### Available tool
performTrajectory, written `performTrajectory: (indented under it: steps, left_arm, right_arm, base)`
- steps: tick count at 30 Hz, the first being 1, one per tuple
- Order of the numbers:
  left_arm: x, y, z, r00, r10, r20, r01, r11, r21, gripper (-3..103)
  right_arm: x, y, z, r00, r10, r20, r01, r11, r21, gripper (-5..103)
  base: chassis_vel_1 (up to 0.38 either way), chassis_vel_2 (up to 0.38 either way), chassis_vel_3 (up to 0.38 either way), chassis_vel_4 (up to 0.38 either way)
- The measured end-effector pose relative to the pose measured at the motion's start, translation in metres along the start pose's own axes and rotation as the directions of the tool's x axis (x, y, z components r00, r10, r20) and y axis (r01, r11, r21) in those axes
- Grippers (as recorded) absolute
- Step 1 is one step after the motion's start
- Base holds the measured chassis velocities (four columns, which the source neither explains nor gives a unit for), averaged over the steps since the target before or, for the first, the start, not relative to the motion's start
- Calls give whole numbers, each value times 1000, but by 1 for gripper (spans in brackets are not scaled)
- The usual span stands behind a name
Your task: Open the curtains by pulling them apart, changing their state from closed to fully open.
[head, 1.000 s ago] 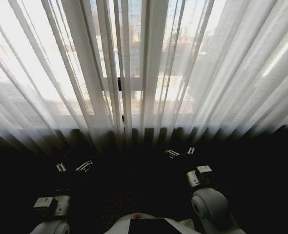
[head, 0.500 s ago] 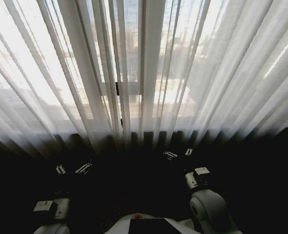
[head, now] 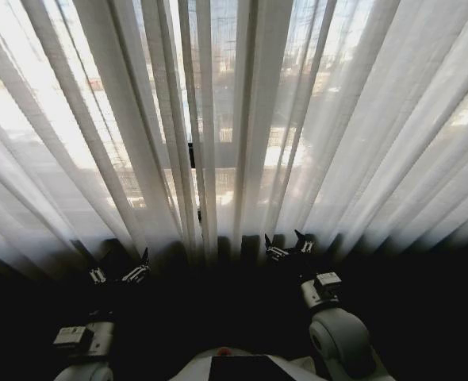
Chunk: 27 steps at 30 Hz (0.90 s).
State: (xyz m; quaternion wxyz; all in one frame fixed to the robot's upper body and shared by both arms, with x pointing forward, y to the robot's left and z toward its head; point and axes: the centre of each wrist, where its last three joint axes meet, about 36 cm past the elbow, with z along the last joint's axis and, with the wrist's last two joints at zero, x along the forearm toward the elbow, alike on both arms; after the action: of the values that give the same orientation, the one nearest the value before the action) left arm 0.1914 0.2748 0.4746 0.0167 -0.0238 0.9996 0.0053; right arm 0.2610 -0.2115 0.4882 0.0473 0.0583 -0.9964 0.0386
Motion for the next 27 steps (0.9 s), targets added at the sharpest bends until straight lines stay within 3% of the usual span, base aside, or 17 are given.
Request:
performTrajectory:
  steps: [6,13,27]
  left_arm:
    - [-1,-1,2,1000,-1,0,1,1000,5,100]
    - [-2,0,4,1000,-4,-4,4,1000,6,100]
    - [-2,1,10,1000,-10,-15,10,1000,11,100]
  right_arm:
    - [2,1,5,1000,-16,21,15,999,43,100]
    - [3,8,10,999,-38,16,37,998,44,100]
    - [2,10,16,999,-53,2,53,996,72,100]
  base:
    - [-218,420,238,-439]
    - [-192,290,176,-314]
    - [4,-15,-6,19]
